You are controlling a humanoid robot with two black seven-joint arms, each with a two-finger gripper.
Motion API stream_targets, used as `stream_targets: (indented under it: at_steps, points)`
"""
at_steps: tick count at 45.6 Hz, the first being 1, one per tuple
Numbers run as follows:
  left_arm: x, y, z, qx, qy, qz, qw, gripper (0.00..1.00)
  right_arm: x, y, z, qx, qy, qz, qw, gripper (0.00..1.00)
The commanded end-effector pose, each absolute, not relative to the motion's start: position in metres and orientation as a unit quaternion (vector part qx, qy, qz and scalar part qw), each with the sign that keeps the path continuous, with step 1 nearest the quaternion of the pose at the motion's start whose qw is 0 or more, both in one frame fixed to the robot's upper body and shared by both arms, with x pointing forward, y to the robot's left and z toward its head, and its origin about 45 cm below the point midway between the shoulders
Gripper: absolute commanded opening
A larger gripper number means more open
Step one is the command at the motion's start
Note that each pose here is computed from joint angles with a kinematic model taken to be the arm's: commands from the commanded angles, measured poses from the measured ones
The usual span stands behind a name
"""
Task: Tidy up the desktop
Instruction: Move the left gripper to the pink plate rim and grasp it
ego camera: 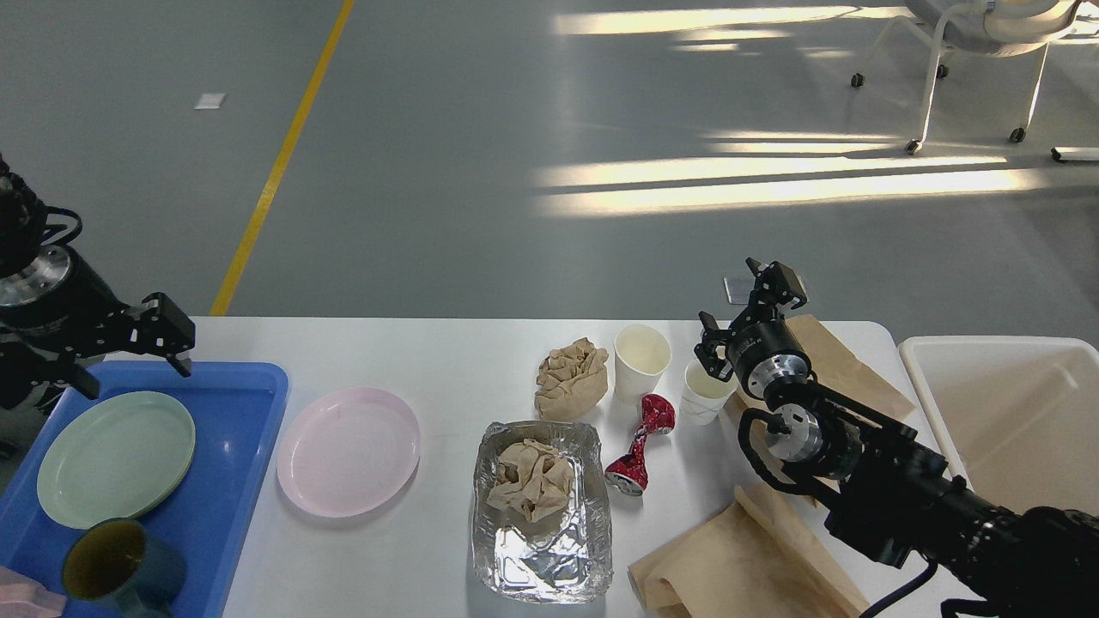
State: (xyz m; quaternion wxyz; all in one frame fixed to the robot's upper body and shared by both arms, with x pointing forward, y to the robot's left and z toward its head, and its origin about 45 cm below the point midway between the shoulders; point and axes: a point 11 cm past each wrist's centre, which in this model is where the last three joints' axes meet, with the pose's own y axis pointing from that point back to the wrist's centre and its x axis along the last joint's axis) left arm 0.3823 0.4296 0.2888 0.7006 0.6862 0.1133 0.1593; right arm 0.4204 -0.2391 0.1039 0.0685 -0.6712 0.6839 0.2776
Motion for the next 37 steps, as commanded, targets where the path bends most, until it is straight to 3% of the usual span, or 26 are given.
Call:
stream_targets:
  at_steps: [1,13,37]
  points:
    - [0.384,0.399,0.295,0.679,0.103,0.131,0.715,0.94,0.42,-0.239,0.104,-0.671,0.684,0.278,0.068,1.0]
    - [0.383,0.356,0.261,0.668,0.104,0.075,0.733,0.94,0.421,-0.239,0.104,-0.671,0.684,0.278,0.069,1.0]
    - [0.342,0.344,0.172,0.597,0.204,0.082,0.771,0.88,0.42,-0.239,0.104,-0.671,0.684,0.278,0.068,1.0]
